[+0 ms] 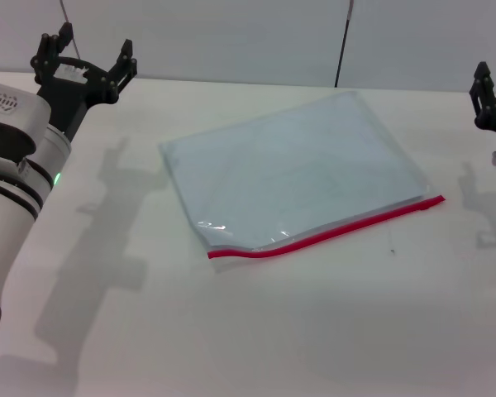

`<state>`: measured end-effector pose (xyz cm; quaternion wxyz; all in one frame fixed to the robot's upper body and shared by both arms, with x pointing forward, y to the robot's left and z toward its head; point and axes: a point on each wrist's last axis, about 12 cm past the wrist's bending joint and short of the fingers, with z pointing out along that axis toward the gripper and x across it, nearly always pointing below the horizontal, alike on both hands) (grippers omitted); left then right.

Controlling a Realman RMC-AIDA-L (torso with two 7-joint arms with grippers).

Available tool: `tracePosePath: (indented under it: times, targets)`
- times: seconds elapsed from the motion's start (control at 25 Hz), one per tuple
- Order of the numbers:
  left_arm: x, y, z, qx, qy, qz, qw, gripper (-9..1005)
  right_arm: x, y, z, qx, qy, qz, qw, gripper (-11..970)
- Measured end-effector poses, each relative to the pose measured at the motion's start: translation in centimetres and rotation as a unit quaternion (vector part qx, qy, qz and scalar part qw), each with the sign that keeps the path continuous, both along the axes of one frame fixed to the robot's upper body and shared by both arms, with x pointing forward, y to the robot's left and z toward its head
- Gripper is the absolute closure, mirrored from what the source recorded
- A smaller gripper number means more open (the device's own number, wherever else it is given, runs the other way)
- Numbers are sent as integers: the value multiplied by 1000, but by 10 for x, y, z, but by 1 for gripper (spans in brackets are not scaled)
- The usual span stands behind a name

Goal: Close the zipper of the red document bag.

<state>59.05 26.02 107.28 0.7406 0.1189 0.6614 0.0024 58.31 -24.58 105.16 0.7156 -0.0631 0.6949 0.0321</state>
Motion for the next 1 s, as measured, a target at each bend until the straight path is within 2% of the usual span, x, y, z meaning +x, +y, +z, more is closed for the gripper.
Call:
tracePosePath:
  times: [1.0]
  targets:
    - [1, -1, 1, 0, -2, -1, 1000, 106, 2, 3, 2, 1, -3, 4, 1000, 470]
